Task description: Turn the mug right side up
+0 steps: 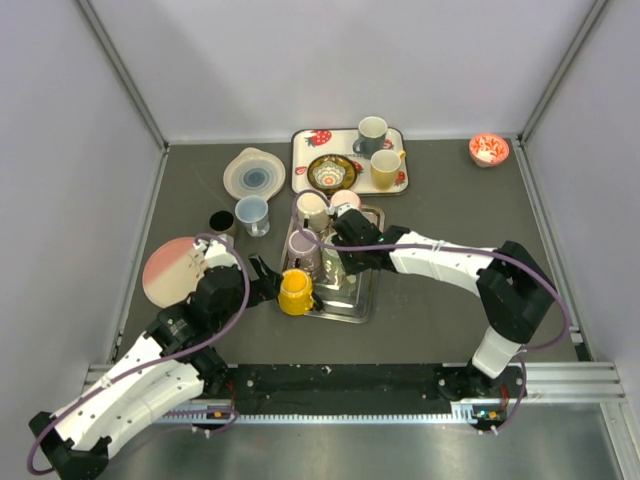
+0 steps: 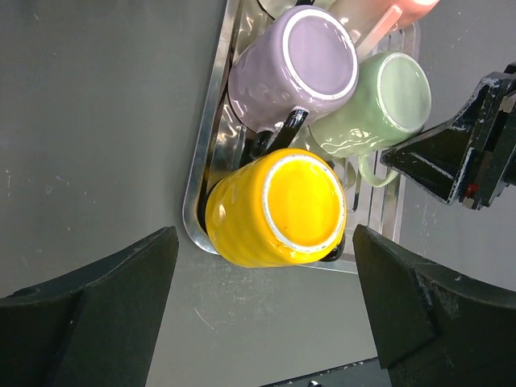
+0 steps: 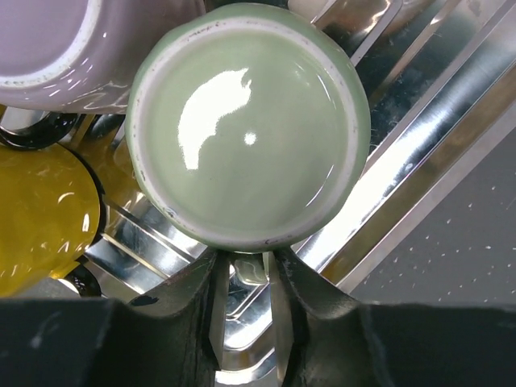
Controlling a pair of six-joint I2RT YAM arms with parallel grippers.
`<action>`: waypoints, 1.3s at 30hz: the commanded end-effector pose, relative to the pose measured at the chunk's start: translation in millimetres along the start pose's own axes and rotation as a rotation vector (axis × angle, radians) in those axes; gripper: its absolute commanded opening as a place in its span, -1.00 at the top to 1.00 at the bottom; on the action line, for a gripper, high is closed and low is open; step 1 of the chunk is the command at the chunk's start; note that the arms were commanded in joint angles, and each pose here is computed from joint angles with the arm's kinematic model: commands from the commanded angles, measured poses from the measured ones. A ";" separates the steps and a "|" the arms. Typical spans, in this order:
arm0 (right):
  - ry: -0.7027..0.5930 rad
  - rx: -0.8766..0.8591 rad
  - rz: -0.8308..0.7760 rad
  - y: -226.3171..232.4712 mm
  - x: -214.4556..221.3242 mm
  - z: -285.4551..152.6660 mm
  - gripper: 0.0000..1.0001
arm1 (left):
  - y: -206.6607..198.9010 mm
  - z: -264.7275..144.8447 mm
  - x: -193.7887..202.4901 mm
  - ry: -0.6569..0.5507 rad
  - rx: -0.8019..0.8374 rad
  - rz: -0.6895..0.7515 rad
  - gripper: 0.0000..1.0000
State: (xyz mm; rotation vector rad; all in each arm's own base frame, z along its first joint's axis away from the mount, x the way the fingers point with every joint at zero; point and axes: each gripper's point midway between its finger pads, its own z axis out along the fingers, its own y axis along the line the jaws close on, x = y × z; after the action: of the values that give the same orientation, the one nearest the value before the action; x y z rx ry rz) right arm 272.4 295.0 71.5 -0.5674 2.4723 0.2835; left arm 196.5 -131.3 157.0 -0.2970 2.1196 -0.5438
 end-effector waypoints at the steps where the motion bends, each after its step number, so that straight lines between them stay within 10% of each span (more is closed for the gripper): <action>1: -0.044 -0.010 0.003 2.6 -19.9 0.9 0.65 | -9.4 -0.6 -5.8 -0.027 0.046 -0.004 -0.89; 5: -0.046 -0.011 0.005 1.3 -17.9 -2.5 1.00 | -8.7 -0.8 -5.2 -0.027 0.046 -0.005 -0.88; 19: -0.300 -0.125 0.101 -8.9 -44.0 -129.7 1.00 | -52.8 -7.9 -42.8 -0.112 0.188 0.039 -0.89; 39: -0.891 -0.869 0.504 -14.5 -89.8 -294.5 1.00 | -253.0 -67.4 -53.6 0.022 1.208 -0.036 -0.96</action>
State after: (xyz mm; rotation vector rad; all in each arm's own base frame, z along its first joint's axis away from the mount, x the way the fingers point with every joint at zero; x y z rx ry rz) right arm 218.1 214.6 263.4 -0.0015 1.8811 1.1829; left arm 201.5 -297.9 282.4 0.2047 1.7525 -1.4492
